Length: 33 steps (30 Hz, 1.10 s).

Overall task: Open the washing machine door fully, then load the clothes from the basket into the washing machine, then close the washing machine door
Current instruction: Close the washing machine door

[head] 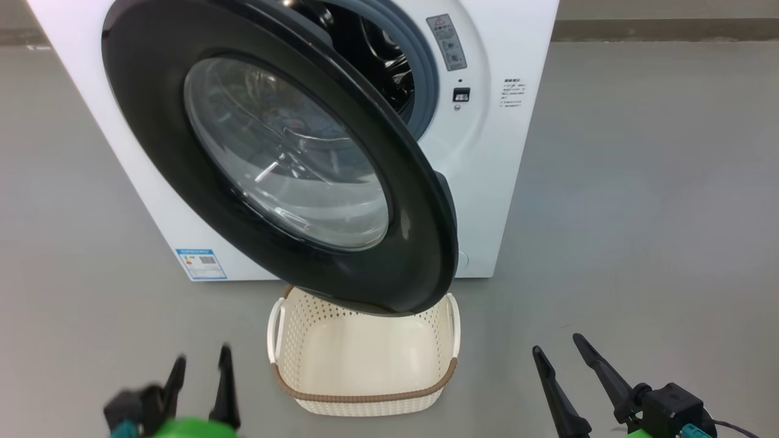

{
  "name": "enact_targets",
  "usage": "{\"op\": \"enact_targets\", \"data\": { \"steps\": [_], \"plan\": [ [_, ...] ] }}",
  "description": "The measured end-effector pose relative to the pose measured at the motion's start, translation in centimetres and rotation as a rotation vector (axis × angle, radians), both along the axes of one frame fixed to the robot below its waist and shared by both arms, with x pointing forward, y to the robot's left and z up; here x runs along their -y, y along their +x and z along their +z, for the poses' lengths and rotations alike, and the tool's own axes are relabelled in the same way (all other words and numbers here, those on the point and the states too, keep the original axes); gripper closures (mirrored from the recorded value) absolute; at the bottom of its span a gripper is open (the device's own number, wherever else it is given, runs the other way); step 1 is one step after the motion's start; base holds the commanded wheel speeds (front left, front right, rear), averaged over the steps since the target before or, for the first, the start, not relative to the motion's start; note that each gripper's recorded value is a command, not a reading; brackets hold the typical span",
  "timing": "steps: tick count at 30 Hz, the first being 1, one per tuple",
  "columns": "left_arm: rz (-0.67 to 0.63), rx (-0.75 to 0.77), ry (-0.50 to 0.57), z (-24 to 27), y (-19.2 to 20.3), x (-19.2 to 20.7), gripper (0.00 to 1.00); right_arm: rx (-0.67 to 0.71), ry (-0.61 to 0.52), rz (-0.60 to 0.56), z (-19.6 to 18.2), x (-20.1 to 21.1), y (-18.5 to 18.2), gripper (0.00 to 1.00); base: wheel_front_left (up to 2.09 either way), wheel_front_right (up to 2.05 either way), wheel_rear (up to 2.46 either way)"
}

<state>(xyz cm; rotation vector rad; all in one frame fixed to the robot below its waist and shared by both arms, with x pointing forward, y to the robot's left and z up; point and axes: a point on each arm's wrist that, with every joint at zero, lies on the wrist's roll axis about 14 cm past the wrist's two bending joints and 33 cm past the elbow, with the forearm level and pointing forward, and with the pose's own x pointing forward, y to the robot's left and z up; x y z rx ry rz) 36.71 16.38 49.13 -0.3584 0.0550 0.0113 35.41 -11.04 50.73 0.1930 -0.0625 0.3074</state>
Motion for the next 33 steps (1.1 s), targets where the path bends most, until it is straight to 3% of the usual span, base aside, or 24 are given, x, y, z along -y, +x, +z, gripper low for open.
{"op": "enact_targets", "data": {
  "steps": [7, 31, 32, 33],
  "plan": [
    [0.057, -0.018, 0.096, -1.7, -2.8, -1.5, 0.0, 0.005, -0.023, -0.042, 0.0, 1.3, -0.6, 0.0, 0.0, 0.0, 0.0],
    [0.1, -0.032, 0.137, -3.3, -4.7, -3.4, 0.0, -0.006, -0.028, -0.084, -0.4, 2.7, -1.3, 0.0, 0.0, 0.0, 0.0],
    [0.103, -0.033, 0.139, -3.3, -4.7, -3.5, 0.0, -0.007, -0.029, -0.083, -0.4, 2.6, -1.3, 0.31, 0.0, 0.0, 0.0],
    [0.104, -0.033, 0.142, -3.3, -4.8, -3.5, 0.0, -0.007, -0.029, -0.082, -0.4, 2.6, -1.3, 0.81, 0.0, 0.0, 0.0]
  ]
}}
